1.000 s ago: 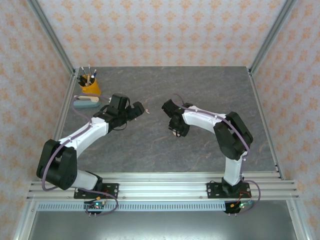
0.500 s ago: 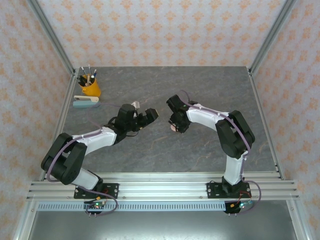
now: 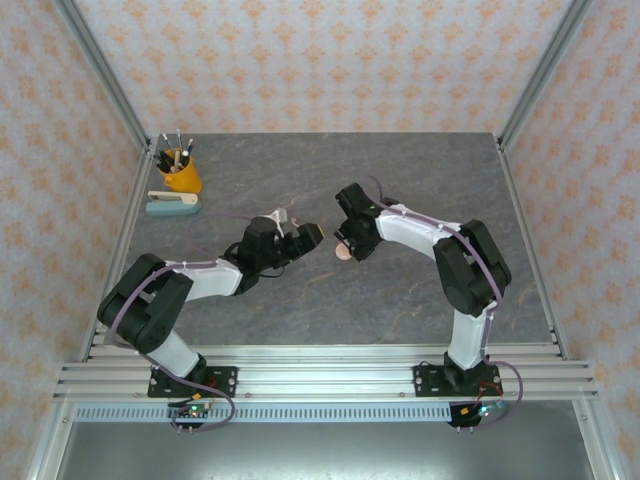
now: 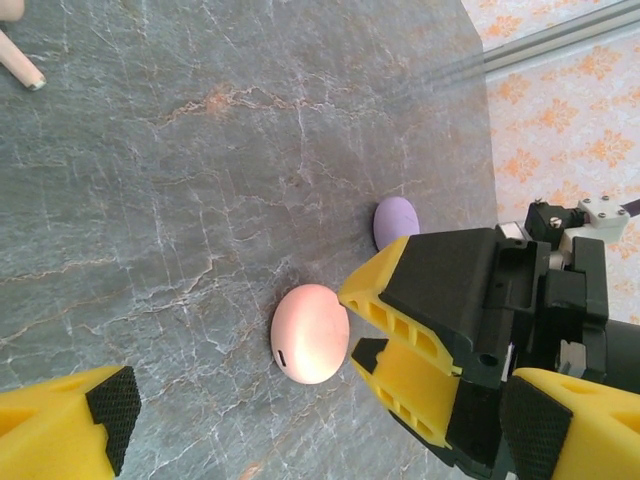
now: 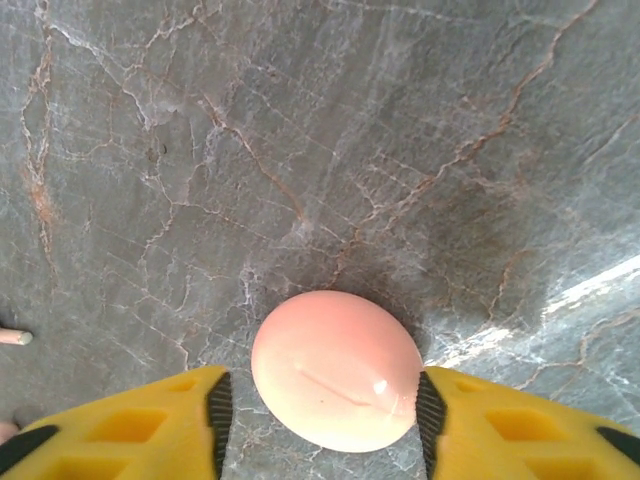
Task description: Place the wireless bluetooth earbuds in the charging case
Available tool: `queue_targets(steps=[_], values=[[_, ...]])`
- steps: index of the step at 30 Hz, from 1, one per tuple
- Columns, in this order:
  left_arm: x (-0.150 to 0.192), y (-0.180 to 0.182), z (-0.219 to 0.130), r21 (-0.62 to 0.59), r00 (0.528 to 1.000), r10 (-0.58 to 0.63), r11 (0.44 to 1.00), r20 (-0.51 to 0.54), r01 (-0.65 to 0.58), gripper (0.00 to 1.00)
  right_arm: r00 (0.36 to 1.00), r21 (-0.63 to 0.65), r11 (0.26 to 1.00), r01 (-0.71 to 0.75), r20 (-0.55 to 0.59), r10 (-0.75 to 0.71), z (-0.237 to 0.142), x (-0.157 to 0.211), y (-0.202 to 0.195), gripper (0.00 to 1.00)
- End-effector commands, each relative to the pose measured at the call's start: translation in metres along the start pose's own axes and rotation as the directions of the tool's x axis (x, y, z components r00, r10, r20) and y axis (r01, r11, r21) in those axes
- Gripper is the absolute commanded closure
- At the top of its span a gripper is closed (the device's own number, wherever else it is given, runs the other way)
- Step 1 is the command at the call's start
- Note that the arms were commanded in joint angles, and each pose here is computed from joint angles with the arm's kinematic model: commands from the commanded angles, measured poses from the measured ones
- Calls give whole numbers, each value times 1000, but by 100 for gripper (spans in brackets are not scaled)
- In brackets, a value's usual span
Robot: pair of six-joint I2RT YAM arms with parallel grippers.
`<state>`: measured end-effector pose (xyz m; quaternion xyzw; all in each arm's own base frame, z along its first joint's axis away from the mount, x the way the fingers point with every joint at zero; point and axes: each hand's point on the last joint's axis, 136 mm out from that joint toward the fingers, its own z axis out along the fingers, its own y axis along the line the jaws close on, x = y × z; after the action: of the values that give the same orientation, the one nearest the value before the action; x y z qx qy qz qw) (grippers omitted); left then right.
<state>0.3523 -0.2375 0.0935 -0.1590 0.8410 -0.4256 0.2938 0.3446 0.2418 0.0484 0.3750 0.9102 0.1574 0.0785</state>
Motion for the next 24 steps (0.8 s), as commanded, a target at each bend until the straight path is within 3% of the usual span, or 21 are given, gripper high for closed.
queue_targets(steps=[1, 5, 9, 15, 21, 24], values=[[-9, -9, -8, 13, 998, 17, 1000, 61, -17, 4, 999, 30, 1000, 6, 39, -8, -12, -7, -4, 35], [-20, -4, -21, -70, 993, 53, 996, 109, -45, 0, 998, 52, 999, 11, 55, -14, -19, -6, -8, 22], [-36, 1, -39, -200, 984, 87, 978, 154, -55, 0, 998, 80, 997, -16, 60, 11, -19, 0, -10, 16], [-50, 2, -47, -318, 982, 93, 947, 165, -36, 0, 990, 121, 984, -130, 70, 122, -10, 8, -11, 14], [-66, 14, -54, -349, 962, 15, 933, 274, 85, 0, 976, 168, 963, -211, 93, 197, -5, 4, -3, 15], [-69, 16, -54, -383, 969, 16, 920, 247, 83, 0, 969, 198, 950, -243, 86, 230, 1, 7, -1, 14]])
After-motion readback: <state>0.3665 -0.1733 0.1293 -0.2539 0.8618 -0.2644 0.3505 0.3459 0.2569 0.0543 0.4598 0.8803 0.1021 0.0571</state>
